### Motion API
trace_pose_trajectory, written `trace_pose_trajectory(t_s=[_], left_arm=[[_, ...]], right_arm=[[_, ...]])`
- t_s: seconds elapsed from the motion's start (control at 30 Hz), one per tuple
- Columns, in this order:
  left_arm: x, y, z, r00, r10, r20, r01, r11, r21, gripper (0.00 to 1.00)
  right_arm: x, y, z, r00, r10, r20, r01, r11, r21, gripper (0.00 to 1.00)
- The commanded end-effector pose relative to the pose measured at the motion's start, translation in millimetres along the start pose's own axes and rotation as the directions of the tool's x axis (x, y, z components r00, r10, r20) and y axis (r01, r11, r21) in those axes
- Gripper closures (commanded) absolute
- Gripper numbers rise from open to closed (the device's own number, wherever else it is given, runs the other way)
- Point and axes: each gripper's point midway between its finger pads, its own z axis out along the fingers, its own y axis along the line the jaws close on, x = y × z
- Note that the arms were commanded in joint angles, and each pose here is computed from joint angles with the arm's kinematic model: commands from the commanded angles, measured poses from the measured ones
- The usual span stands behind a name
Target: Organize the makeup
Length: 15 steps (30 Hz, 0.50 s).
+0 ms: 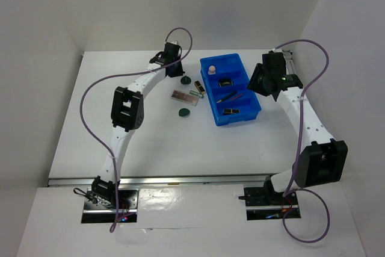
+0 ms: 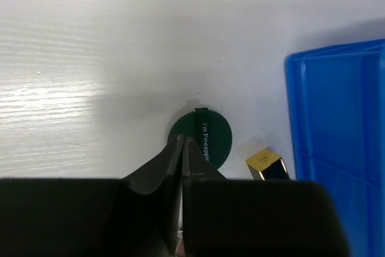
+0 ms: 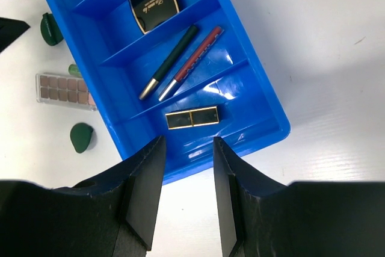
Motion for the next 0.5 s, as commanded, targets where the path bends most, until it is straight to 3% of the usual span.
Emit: trace_pose_trajectory(t_s=[0.0,0.07,0.2,0.47], left_arm=[[-40,-22,-34,0.995,0.002,0.097,-0.008,0.998,0.058,0.8],[-35,-23,-33,0.997,-0.013,0.08,0.008,0.998,0.067,0.65],[-24,-23,-24,0.998,-0.022,0.056,0.017,0.996,0.084,0.57],[-2,-24,3,1.0,0.004,0.012,-0.004,0.998,0.059,0.53]], right_arm=[[-4,2,0,1.0,0.003,0.004,-0.003,1.0,-0.008,0.55],[-3,3,0,1.0,0.003,0.0,-0.003,1.0,-0.016,0.55],[-3,3,0,1.0,0.003,0.0,-0.003,1.0,-0.016,0.55],[-1,2,3,1.0,-0.007,-0.008,0.007,1.0,-0.012,0.55]])
